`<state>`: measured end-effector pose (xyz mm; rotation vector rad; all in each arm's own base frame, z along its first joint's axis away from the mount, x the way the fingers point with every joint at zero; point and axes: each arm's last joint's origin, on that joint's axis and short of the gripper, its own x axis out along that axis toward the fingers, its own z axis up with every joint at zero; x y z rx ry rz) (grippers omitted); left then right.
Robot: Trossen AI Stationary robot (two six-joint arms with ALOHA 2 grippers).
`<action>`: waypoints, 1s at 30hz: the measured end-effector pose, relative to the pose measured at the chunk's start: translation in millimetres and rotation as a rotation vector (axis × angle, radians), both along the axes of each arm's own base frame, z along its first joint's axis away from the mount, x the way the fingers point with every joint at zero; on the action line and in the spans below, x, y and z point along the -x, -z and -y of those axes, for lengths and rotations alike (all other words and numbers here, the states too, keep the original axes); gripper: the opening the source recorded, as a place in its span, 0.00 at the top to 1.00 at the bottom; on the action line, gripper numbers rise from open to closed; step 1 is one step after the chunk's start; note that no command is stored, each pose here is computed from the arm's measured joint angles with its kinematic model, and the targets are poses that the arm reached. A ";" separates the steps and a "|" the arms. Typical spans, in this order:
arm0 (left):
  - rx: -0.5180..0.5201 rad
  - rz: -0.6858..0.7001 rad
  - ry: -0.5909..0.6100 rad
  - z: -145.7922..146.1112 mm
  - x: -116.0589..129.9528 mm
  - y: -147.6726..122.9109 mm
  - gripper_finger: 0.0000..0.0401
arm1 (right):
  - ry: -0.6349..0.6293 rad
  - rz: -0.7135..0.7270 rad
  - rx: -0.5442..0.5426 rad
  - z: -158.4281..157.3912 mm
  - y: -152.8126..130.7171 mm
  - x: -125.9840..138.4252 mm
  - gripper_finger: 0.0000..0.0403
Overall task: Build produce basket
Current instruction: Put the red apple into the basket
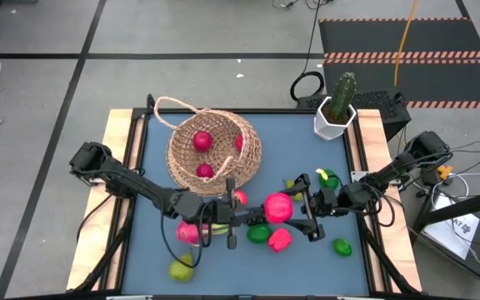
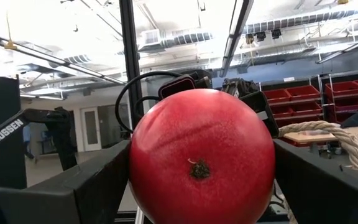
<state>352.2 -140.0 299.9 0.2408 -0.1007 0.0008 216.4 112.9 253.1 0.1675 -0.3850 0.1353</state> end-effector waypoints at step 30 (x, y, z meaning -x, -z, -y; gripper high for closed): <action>-0.003 -0.021 0.001 -0.5 7.2 -7.1 0.99 | -0.033 0.029 0.047 -1.2 -1.7 0.9 0.01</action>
